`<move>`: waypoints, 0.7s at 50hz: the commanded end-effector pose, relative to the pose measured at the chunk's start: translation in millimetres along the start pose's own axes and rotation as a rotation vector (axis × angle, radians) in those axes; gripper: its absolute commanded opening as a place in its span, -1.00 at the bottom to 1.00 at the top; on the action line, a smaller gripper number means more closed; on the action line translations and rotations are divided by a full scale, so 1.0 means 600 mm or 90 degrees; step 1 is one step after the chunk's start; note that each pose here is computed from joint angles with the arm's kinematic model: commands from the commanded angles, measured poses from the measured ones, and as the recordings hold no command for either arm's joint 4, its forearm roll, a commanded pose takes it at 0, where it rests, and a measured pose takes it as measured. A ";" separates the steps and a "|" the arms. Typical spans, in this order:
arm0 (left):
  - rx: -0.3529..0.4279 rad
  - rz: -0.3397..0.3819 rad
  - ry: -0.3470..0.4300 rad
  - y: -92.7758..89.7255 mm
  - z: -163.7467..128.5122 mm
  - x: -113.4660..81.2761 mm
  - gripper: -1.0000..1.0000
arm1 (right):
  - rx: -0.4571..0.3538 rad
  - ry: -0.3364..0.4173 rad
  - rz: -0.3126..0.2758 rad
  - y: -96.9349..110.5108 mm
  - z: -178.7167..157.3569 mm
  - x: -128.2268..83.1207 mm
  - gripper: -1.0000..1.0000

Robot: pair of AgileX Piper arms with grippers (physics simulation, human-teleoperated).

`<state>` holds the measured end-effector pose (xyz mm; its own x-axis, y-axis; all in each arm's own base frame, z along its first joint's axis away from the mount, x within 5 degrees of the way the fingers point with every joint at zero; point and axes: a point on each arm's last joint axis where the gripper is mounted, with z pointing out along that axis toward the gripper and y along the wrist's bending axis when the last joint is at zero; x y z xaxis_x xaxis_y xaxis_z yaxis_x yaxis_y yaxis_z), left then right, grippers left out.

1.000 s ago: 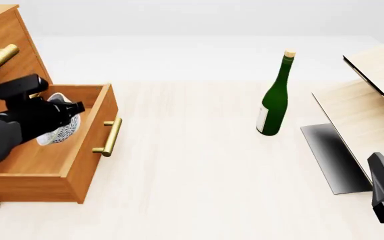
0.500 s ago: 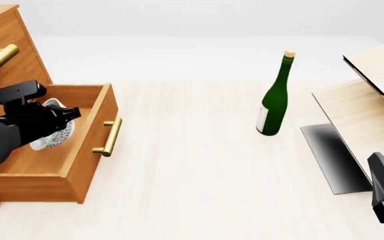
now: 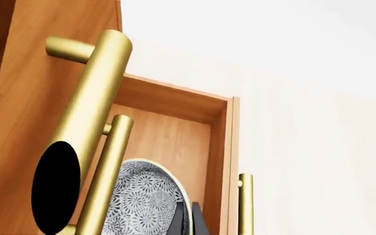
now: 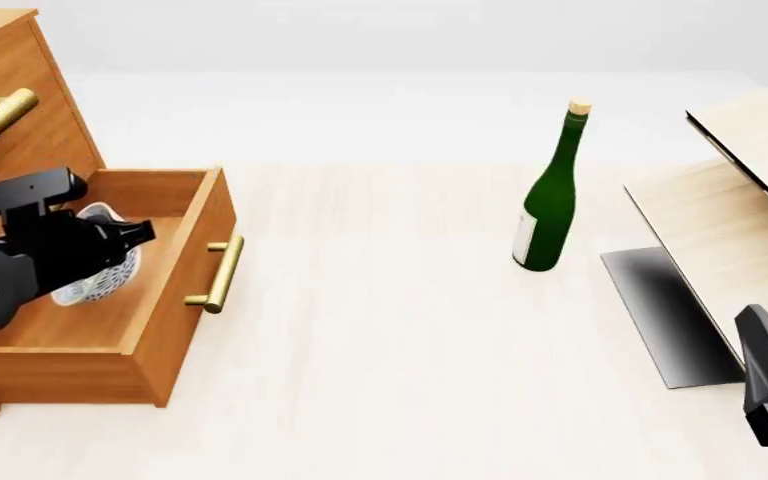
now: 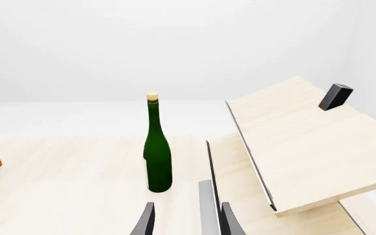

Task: Put the bowl in the bottom drawer of the cabinet.

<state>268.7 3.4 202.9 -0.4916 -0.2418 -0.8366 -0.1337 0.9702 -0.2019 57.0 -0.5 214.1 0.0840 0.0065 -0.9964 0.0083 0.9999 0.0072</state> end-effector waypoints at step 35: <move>-0.010 0.006 0.004 0.013 0.014 0.019 -1.00 | 0.000 0.000 0.000 0.000 0.000 0.000 1.00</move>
<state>268.8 9.4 189.0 -0.5031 -0.2397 -0.8303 -0.1521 0.9703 -0.1879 57.0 -0.5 214.1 0.0840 0.0066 -0.9964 0.0082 0.9999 0.0073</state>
